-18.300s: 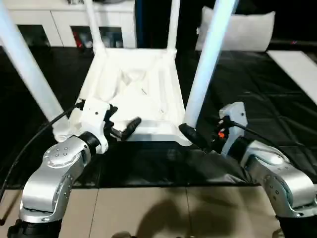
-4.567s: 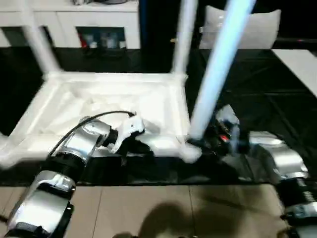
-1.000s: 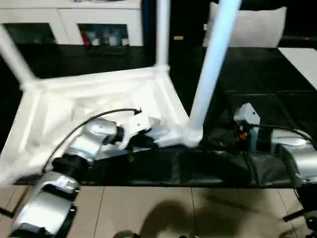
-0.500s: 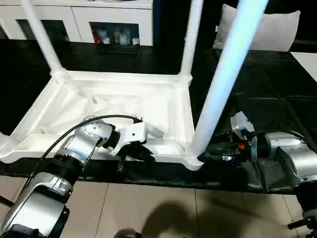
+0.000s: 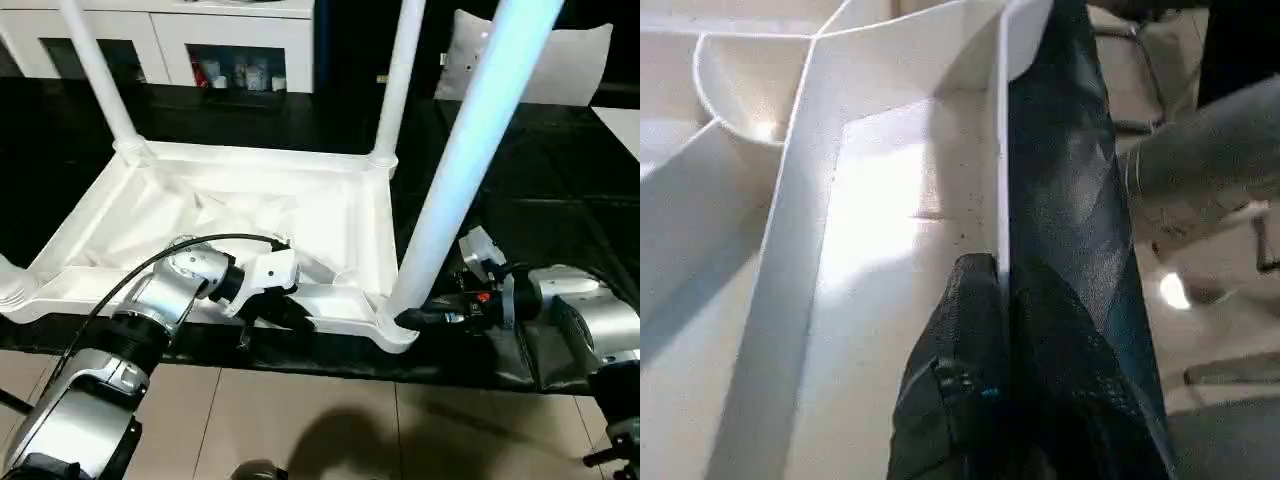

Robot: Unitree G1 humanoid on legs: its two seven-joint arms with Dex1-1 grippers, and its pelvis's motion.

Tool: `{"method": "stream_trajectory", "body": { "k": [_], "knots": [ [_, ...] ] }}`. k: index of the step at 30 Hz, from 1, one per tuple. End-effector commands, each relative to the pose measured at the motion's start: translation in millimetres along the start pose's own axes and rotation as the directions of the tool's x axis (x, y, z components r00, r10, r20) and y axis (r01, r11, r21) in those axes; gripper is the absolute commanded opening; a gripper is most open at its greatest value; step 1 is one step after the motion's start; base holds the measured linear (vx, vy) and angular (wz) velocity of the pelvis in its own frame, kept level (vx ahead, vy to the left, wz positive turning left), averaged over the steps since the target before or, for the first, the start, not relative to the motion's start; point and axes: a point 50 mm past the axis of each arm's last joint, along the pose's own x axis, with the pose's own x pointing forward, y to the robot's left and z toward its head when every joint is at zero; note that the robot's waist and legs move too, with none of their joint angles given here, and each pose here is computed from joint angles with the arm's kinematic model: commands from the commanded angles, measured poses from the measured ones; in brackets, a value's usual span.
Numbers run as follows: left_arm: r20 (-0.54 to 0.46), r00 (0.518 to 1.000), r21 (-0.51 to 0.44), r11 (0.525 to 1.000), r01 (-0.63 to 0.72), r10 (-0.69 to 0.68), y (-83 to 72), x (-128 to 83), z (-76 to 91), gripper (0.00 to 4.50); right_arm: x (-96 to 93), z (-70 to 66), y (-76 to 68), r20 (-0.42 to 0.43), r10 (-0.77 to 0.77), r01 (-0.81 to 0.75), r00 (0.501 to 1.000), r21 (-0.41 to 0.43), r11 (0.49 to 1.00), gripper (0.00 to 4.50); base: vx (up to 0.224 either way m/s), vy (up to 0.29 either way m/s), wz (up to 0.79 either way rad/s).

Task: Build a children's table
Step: Rotate leg to tighten

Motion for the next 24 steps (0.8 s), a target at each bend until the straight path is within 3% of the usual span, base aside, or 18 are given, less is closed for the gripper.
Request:
{"method": "stream_trajectory", "body": {
  "k": [1,5,7,9,12,16,18,20,24],
  "knots": [
    [0.011,0.999,-0.085,0.995,-0.051,0.052,1.6,11.8,-1.6,0.00,14.1,-2.2,6.1,-0.007,-0.003,0.003,1.000,0.017,1.000,2.17,0.000,0.000,0.00],
    [0.037,0.993,-0.136,0.985,-0.110,0.116,6.4,18.3,4.2,0.00,22.2,-4.3,3.8,-0.002,-0.104,0.104,0.995,0.042,0.994,2.08,0.000,0.000,0.00],
    [0.059,0.977,-0.196,0.962,-0.192,0.207,13.4,31.6,14.8,0.00,32.8,-4.3,-12.3,0.031,-0.310,0.305,0.950,0.115,0.945,2.06,0.000,0.000,0.00],
    [0.058,0.973,-0.204,0.956,-0.209,0.225,14.8,33.8,16.6,0.00,34.5,-3.8,-14.5,0.035,-0.341,0.334,0.939,0.131,0.933,2.02,0.000,0.000,0.00],
    [0.072,0.916,-0.324,0.877,-0.354,0.396,28.6,46.3,31.0,0.00,52.5,1.5,-28.8,0.032,-0.579,0.559,0.815,0.222,0.799,2.00,0.000,0.000,0.00],
    [0.079,0.851,-0.417,0.793,-0.445,0.519,37.7,53.2,41.9,0.00,67.9,8.3,-39.8,0.065,-0.705,0.649,0.706,0.337,0.682,2.00,0.000,0.000,0.00],
    [0.074,0.839,-0.412,0.782,-0.467,0.539,38.8,54.3,44.6,0.00,73.1,11.0,-42.6,0.087,-0.721,0.656,0.688,0.351,0.668,2.00,0.000,0.000,0.00],
    [0.069,0.840,-0.388,0.790,-0.475,0.539,38.4,54.7,46.6,0.00,77.3,14.3,-43.8,0.124,-0.722,0.644,0.680,0.371,0.670,2.54,0.000,0.000,0.00],
    [0.061,0.851,-0.348,0.810,-0.472,0.522,36.4,53.0,45.4,0.00,76.1,12.7,-42.1,0.124,-0.717,0.646,0.686,0.350,0.678,2.84,0.000,0.000,0.00]
  ]
}}
